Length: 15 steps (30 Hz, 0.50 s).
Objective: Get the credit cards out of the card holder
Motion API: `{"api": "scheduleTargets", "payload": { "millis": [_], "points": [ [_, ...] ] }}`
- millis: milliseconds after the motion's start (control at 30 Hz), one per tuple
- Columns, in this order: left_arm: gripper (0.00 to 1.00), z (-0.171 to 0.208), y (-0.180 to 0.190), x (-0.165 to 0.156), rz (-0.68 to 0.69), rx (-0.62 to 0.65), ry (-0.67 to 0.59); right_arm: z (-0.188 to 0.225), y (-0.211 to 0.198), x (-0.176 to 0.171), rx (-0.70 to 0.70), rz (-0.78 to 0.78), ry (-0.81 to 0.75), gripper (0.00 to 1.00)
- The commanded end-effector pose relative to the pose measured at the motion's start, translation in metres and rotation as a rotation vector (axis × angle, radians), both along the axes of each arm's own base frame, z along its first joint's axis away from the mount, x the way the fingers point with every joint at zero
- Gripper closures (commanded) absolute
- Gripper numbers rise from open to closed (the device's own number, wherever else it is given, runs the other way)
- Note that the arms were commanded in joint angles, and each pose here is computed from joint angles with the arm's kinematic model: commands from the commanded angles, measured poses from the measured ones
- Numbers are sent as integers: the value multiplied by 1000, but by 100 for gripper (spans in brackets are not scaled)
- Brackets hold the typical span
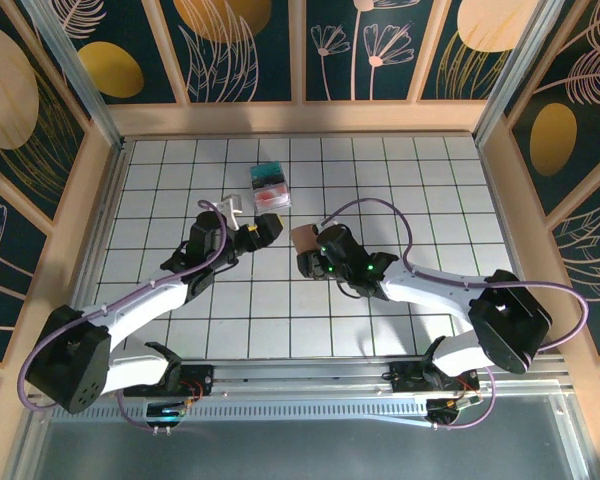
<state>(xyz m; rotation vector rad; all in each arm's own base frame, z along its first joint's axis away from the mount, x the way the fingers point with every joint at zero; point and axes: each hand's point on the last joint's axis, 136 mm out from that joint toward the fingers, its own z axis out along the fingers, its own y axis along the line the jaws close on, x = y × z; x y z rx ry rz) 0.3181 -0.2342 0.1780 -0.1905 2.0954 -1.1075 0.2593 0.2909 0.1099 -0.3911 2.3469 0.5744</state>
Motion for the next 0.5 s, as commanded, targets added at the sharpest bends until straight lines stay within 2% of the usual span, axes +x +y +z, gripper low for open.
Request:
{"api": "scheduleTargets", "payload": {
  "millis": [0,467],
  "points": [
    [1,25,-19,4,-63,-87,-50,32,14,7,84,17,-89,44],
    [1,13,-52,4,-181,-94,-15,56,34,15,158,54,-133,44]
  ]
}}
